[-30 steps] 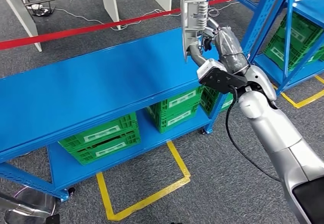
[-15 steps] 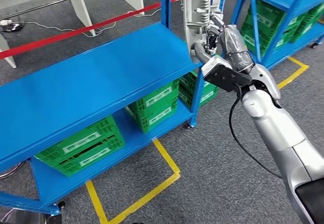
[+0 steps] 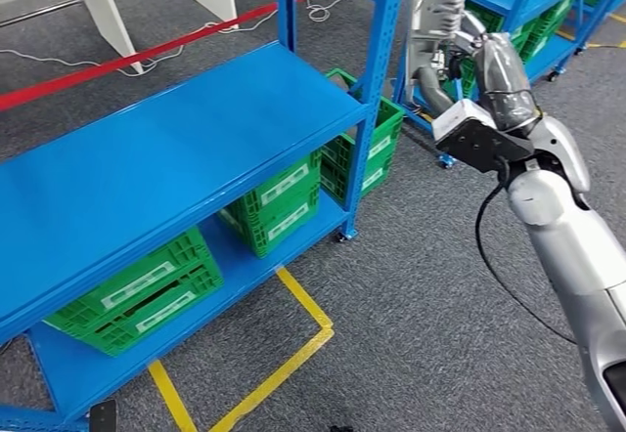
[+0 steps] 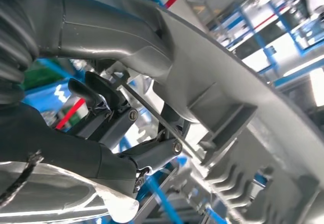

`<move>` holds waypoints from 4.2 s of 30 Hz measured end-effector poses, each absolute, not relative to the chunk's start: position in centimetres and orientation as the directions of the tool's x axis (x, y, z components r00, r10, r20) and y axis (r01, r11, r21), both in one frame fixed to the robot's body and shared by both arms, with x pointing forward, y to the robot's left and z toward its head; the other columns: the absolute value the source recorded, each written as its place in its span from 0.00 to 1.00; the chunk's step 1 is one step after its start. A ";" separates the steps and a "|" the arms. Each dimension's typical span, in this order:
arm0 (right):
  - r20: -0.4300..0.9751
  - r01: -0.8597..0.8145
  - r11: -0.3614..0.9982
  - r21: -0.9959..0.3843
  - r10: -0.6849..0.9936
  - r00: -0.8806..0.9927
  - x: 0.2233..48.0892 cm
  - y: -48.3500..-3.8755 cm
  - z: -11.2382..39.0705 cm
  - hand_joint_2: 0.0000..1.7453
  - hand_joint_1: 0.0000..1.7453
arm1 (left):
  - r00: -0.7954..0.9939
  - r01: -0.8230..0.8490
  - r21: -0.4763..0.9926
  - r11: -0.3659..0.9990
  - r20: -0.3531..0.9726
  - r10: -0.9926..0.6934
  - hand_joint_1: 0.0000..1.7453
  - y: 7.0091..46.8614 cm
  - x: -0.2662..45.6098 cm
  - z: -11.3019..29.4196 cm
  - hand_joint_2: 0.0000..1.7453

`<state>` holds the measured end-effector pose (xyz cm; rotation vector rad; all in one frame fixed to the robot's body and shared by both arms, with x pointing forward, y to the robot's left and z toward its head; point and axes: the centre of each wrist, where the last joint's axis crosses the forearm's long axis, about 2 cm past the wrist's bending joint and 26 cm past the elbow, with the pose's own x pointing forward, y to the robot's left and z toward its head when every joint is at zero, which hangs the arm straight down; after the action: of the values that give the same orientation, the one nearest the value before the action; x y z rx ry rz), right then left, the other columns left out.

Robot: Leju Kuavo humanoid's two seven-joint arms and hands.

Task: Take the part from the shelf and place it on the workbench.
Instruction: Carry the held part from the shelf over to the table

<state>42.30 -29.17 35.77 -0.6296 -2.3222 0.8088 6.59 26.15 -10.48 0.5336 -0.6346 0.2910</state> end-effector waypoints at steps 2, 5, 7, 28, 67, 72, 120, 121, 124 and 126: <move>0.366 0.250 0.698 -0.671 0.606 -0.707 42.1 -30.0 36.0 1.00 1.00 | 0.767 -0.415 0.378 0.827 0.634 0.095 0.00 26.2 6.8 -10.4 1.00; 0.364 0.269 0.692 -0.670 0.621 -0.694 41.7 -31.2 35.9 1.00 1.00 | 0.762 -0.415 0.376 0.829 0.641 0.090 0.00 26.2 7.1 -10.4 1.00; 0.365 0.277 0.688 -0.671 0.631 -0.684 41.4 -31.9 35.5 1.00 1.00 | 0.759 -0.411 0.374 0.831 0.645 0.085 0.00 26.2 7.3 -10.4 1.00; 0.391 0.299 0.672 -0.677 0.673 -0.628 39.5 -34.3 32.4 1.00 1.00 | 0.743 -0.386 0.363 0.848 0.667 0.053 0.00 26.3 8.0 -10.3 1.00; 0.283 0.420 0.719 -0.554 0.637 -0.717 32.5 -34.1 29.4 1.00 1.00 | 0.743 -0.409 0.371 0.834 0.666 0.068 0.00 26.3 7.5 -10.3 1.00; 0.255 0.447 0.713 -0.540 0.644 -0.721 31.5 -34.1 29.2 1.00 1.00 | 0.740 -0.414 0.371 0.831 0.669 0.070 0.00 26.4 7.4 -10.4 1.00; 0.184 0.510 0.678 -0.529 0.679 -0.711 30.0 -34.0 28.2 1.00 1.00 | 0.717 -0.369 0.311 0.876 0.695 0.055 0.00 26.6 7.2 -10.5 1.00; 0.184 0.511 0.677 -0.530 0.679 -0.711 30.0 -34.0 28.2 1.00 1.00 | 0.717 -0.368 0.309 0.877 0.695 0.056 0.00 26.5 7.1 -10.5 1.00; 0.183 0.511 0.677 -0.530 0.680 -0.710 30.0 -34.0 28.3 1.00 1.00 | 0.717 -0.368 0.307 0.878 0.695 0.057 0.00 26.5 7.1 -10.5 1.00; 0.183 0.511 0.676 -0.531 0.680 -0.710 30.0 -34.0 28.3 1.00 1.00 | 0.715 -0.369 0.305 0.878 0.696 0.058 0.00 26.6 7.2 -10.5 1.00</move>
<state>30.03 -33.99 28.28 -0.9357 -2.5244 0.6397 7.19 26.61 -10.50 0.4483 -0.7412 0.2452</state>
